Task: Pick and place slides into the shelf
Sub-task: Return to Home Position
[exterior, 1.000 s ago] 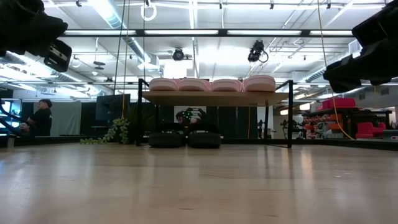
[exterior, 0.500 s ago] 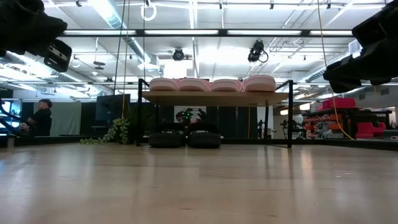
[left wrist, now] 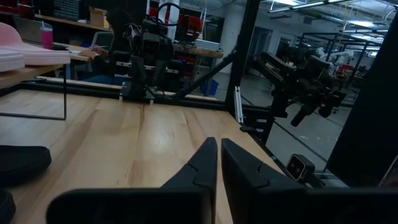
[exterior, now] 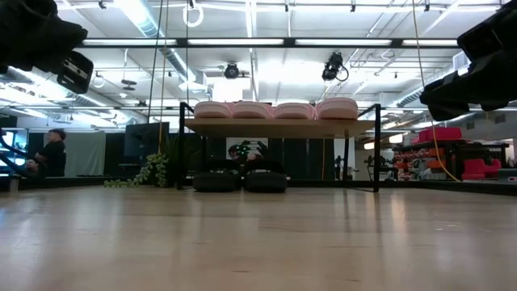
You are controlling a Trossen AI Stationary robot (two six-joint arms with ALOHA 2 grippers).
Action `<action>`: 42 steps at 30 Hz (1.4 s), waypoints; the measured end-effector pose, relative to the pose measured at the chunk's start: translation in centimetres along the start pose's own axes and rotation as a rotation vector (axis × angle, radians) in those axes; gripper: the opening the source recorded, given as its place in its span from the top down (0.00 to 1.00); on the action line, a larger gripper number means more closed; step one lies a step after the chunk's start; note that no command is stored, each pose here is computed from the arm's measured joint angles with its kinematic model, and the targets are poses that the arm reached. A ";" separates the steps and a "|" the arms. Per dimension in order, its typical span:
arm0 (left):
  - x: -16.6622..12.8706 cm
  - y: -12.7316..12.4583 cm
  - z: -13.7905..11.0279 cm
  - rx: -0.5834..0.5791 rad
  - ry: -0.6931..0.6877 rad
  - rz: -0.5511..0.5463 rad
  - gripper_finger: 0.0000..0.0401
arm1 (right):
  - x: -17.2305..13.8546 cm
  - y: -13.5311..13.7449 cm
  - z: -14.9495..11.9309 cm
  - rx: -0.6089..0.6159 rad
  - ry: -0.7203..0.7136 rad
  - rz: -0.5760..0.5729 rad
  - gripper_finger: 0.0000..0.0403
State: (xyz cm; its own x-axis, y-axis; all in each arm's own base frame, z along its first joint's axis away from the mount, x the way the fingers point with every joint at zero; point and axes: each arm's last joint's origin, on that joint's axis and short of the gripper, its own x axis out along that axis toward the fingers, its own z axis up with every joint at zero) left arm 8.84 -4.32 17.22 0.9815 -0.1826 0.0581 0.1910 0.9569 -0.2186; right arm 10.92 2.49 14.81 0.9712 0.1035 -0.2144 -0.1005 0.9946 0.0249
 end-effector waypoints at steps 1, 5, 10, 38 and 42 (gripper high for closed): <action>0.0 0.0 0.0 0.001 0.000 0.000 0.94 | 0.0 0.0 0.0 0.000 0.000 0.000 0.73; 0.0 0.0 0.0 0.001 0.000 0.000 0.95 | 0.0 0.0 0.0 0.000 0.000 0.000 0.73; 0.0 0.0 0.0 0.000 0.000 0.000 0.93 | 0.0 0.0 0.0 0.000 0.000 0.000 0.73; 0.0 0.0 0.0 0.000 0.000 0.001 0.91 | 0.0 0.0 0.0 0.000 0.000 -0.001 0.73; 0.0 0.0 0.0 0.001 0.000 0.000 0.92 | 0.0 0.0 0.0 0.000 0.000 -0.001 0.73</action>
State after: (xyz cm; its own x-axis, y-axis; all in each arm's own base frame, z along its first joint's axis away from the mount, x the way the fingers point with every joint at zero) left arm 8.84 -4.32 17.21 0.9815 -0.1823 0.0577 0.1906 0.9571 -0.2181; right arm 10.91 2.49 14.81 0.9712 0.1029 -0.2148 -0.0998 0.9947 0.0250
